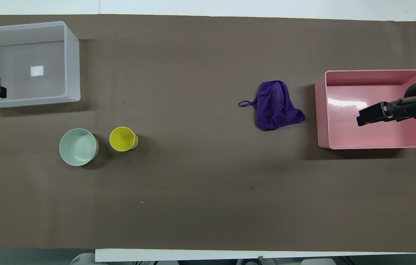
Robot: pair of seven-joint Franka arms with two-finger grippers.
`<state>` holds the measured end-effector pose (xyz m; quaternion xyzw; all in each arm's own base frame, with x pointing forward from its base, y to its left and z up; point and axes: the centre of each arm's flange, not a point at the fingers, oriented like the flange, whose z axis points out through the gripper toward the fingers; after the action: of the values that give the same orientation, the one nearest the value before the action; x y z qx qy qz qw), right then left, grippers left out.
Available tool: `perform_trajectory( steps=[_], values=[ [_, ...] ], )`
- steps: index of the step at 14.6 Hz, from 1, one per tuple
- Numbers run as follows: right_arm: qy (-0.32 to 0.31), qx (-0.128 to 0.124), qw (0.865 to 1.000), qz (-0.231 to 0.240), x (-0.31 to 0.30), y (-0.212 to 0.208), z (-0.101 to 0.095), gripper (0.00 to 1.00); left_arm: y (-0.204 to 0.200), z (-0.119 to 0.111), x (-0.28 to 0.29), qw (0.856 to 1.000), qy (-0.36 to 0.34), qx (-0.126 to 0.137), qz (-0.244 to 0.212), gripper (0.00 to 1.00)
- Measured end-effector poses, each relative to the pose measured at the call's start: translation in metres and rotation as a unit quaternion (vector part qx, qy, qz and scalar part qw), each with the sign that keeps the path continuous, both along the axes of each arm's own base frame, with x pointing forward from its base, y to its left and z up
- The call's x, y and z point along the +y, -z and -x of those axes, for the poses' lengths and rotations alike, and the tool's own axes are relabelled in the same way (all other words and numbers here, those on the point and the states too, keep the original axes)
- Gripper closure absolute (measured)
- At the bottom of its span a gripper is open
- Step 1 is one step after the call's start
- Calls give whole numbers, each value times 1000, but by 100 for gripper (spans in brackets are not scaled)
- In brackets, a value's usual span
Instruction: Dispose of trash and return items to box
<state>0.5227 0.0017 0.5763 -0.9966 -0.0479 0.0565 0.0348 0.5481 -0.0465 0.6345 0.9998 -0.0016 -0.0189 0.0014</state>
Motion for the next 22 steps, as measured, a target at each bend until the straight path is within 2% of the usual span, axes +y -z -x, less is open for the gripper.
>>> perform_trajectory(
  steps=[4,6,8,9,12,15,17,18,19,22],
  values=[
    [0,1,1000,0,0,0,1,0,0,2,-1,1000,6,4,0,0],
    [0,-3,1000,0,1,0,0,0,19,8,-1,1000,6,10,-2,0],
    [-9,-19,1000,0,12,0,-4,1,69,25,-1,1000,3,-21,-5,0],
    [-12,-23,1000,0,22,4,-6,1,99,37,1,1000,2,-26,-6,0],
    [-25,-37,999,-2,62,33,-26,1,196,81,8,1000,-1,3,-12,0],
    [-29,-58,998,-7,111,84,-55,1,265,103,12,1000,-3,9,-12,0],
    [-32,-70,997,-12,133,124,-72,1,294,112,12,1000,-8,27,-12,0],
    [-31,-72,997,-13,138,145,-77,1,303,115,12,999,-17,33,-13,8],
    [-30,-72,997,-13,139,164,-80,1,309,118,10,999,-25,37,-14,23],
    [-25,-62,998,-11,136,218,-81,1,312,120,-3,999,-26,37,-16,59]
  ],
)
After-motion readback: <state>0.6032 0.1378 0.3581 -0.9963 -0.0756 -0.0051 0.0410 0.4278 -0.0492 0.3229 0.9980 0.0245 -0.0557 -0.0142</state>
